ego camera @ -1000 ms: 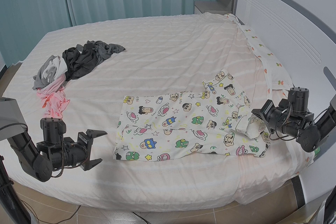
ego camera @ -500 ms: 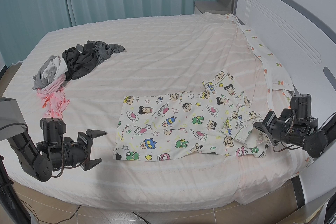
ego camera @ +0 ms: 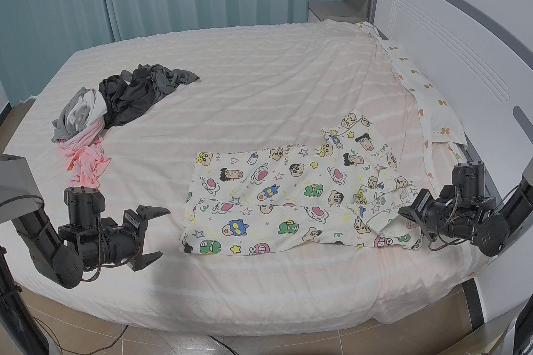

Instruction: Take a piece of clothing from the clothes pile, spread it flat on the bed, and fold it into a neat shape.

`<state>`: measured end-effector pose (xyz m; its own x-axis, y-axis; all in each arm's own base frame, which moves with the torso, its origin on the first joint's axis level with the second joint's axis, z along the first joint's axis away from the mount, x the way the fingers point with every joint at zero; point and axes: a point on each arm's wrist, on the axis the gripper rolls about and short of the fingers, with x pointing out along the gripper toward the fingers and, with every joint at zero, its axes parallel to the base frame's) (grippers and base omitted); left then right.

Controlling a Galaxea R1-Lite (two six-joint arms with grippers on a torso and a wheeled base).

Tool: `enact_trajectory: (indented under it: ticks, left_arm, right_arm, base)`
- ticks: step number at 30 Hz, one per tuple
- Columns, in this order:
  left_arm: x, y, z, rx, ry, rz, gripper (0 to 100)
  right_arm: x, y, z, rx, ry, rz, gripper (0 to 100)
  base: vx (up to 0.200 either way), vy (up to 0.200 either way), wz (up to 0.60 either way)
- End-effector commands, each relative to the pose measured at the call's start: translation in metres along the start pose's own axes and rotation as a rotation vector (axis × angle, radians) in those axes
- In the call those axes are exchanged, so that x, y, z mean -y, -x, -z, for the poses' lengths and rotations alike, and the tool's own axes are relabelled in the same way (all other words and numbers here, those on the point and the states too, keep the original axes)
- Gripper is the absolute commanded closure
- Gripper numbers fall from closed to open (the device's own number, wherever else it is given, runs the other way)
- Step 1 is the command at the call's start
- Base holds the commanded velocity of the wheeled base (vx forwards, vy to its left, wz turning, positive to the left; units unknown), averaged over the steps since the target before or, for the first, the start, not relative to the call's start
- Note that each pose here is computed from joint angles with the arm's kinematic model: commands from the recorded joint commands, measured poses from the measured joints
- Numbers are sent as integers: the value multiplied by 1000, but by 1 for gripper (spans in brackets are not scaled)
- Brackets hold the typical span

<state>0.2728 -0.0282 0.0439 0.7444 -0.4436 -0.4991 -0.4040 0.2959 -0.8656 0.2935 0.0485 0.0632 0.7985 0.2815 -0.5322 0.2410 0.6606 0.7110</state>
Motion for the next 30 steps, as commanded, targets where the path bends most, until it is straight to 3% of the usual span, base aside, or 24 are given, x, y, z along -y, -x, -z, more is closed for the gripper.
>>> enact_trajectory:
  ticks: [1, 27, 28, 30]
  left_arm:
    - [0, 0, 0, -1, 0, -1, 0]
    - [-2, 0, 1, -2, 2, -8, 0]
    - [-2, 0, 1, -2, 2, -8, 0]
    - [-2, 0, 1, 0, 2, -8, 0]
  right_arm:
    - [15, -11, 5, -26, -17, 49, 100]
    - [62, -38, 37, -87, -34, 123, 100]
    - [62, -38, 37, -86, -34, 122, 0]
    - [63, -36, 38, -84, -33, 119, 0]
  base:
    - [0, 0, 0]
    - [0, 0, 0]
    - [0, 0, 0]
    - [0, 0, 0]
